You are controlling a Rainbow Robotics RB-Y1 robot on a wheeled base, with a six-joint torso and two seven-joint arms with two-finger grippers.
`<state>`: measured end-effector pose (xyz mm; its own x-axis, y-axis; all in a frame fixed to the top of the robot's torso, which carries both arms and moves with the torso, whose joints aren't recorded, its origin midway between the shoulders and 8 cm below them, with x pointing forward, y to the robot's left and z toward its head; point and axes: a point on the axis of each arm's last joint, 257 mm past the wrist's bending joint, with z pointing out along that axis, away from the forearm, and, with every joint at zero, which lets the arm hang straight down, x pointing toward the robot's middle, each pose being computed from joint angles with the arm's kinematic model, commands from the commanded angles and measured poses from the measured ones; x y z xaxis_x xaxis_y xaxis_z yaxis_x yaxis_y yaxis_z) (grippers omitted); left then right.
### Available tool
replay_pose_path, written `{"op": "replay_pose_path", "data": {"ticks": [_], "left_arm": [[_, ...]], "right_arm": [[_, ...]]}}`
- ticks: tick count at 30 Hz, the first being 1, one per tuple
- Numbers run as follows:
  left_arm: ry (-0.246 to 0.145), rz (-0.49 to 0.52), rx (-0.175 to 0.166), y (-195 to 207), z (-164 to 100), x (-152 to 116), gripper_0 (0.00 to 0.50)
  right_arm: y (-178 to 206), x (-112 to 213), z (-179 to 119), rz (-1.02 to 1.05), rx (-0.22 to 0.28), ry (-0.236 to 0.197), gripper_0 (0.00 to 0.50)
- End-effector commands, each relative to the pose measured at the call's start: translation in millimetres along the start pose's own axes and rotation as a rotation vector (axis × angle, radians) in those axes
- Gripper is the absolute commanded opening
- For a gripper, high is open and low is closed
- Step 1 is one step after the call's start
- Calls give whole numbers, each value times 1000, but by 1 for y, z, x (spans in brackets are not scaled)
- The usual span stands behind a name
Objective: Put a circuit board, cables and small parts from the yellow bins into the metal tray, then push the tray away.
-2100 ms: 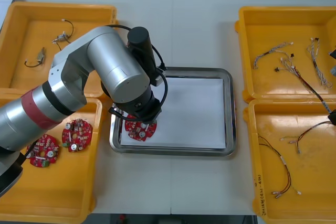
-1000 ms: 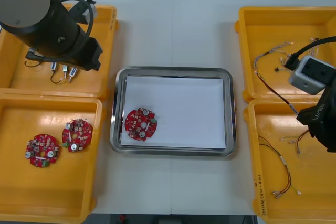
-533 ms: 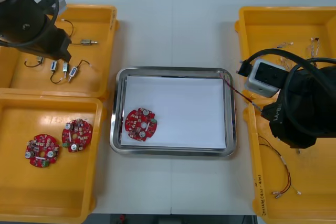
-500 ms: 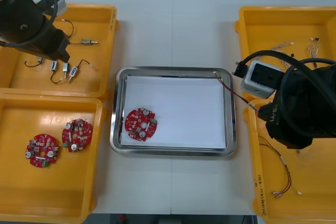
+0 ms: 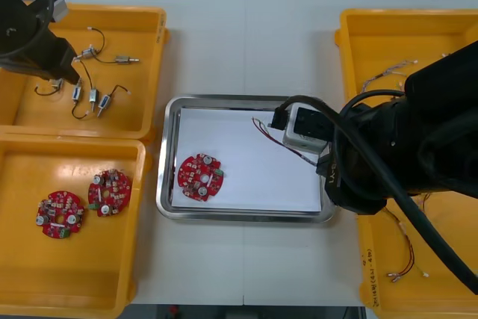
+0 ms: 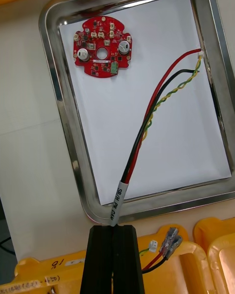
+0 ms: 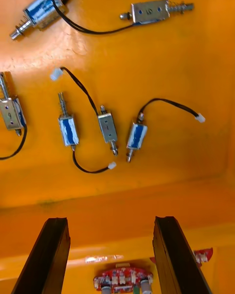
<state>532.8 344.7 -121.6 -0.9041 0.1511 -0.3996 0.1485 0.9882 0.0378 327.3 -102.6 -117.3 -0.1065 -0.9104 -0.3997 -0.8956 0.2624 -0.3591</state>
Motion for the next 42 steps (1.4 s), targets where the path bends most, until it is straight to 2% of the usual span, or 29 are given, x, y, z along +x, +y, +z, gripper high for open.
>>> {"op": "replay_pose_path", "data": {"ticks": [1, 5, 8, 11, 18, 22, 26, 31, 33, 37, 42], "left_arm": [[-108, 92, -33, 21, -27, -38, 500], [-134, 91, -34, 31, -18, -46, 500], [-135, 105, -41, 39, -11, -47, 500], [-140, 115, -49, 48, -4, -51, 500], [-158, 104, -61, 54, 10, -62, 500], [-169, 101, -77, 58, 21, -67, 500], [-182, 94, -87, 64, 31, -70, 500], [-191, 101, -104, 68, 39, -72, 500], [-199, 103, -110, 68, 46, -74, 500], [-208, 93, -100, 65, 60, -74, 500], [-202, 93, -107, 66, 70, -71, 500]], "right_arm": [[11, -14, 10, -125, 1, 9, 0], [17, -18, 24, -161, 2, 25, 0], [17, -19, 31, -179, 17, 37, 0], [19, -15, 45, -210, 26, 74, 0], [11, 2, 73, -263, -25, 162, 0], [5, 8, 83, -289, -39, 190, 0], [3, 7, 91, -278, -46, 197, 0], [3, 4, 98, -266, -40, 204, 0], [3, 8, 103, -275, -23, 228, 0], [4, 18, 111, -284, 7, 273, 0], [5, 28, 120, -267, -4, 301, 0]]}}
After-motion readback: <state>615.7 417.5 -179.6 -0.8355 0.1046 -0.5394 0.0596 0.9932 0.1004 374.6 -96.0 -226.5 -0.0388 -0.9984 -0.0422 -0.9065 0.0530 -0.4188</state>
